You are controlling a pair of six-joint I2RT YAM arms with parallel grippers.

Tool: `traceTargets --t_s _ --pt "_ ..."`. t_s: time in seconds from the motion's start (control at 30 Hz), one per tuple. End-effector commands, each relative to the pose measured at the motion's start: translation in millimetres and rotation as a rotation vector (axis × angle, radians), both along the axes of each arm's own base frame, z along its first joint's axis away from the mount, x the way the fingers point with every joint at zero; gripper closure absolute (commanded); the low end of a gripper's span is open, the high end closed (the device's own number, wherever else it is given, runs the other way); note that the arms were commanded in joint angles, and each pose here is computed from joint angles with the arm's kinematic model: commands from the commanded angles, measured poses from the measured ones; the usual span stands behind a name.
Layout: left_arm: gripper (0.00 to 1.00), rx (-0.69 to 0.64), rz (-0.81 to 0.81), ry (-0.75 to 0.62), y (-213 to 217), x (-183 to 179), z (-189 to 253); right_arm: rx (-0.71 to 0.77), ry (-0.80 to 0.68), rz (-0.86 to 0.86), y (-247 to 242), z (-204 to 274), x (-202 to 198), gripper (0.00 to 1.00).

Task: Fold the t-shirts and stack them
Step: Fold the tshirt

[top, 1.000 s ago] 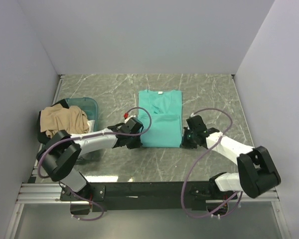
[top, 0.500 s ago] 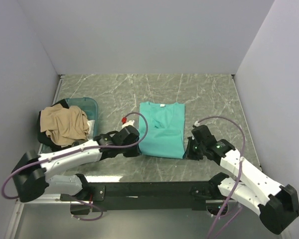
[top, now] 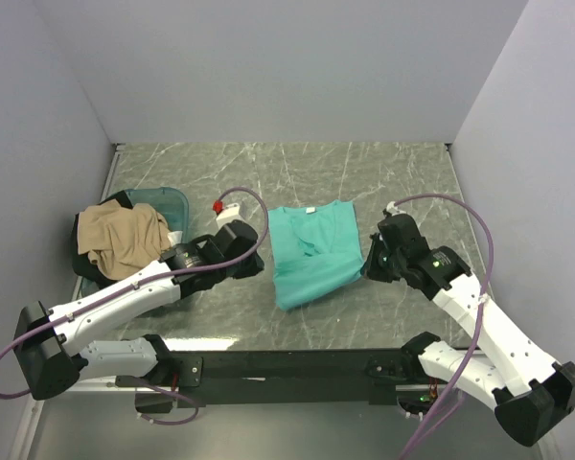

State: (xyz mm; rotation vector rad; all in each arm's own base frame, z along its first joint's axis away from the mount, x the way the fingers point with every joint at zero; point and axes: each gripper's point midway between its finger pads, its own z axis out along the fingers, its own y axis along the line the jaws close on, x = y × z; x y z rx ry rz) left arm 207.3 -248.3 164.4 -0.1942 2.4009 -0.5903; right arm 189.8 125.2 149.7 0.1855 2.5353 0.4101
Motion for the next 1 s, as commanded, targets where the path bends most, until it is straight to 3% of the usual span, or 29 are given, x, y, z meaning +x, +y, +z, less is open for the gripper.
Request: traceTargets --t_s 0.0,0.13,0.3,0.5,0.53,0.7,0.83,0.97 --pt "0.99 -0.045 0.072 -0.115 0.1 33.5 36.3 -0.046 -0.103 -0.029 -6.9 28.7 26.7 1.00" --pt "0.99 -0.061 0.088 -0.130 3.5 54.9 43.4 -0.003 -0.145 -0.012 4.6 44.1 45.1 1.00" --pt "0.99 -0.097 -0.080 -0.062 -17.3 33.2 19.8 -0.009 -0.046 0.015 10.4 18.0 37.2 1.00" --pt "0.84 -0.051 -0.233 0.095 -38.8 -10.7 -31.5 -0.030 0.065 0.002 -3.4 -24.3 2.2 1.00" --pt "0.76 -0.036 -0.283 0.123 -47.2 -25.3 -40.9 0.002 0.094 0.023 0.7 -29.6 -7.4 1.00" --pt "0.57 0.011 -0.377 0.220 -63.1 -64.3 -72.0 0.024 0.228 0.009 -10.9 -72.4 -57.5 1.00" --pt "0.44 -0.048 -0.467 0.257 -81.0 -93.5 -78.5 0.124 0.237 0.019 2.0 -75.7 -70.8 1.00" --pt "0.45 -0.024 -0.447 0.298 -79.0 -110.4 -95.3 0.129 0.299 -0.033 -2.4 -95.6 -84.0 1.00"
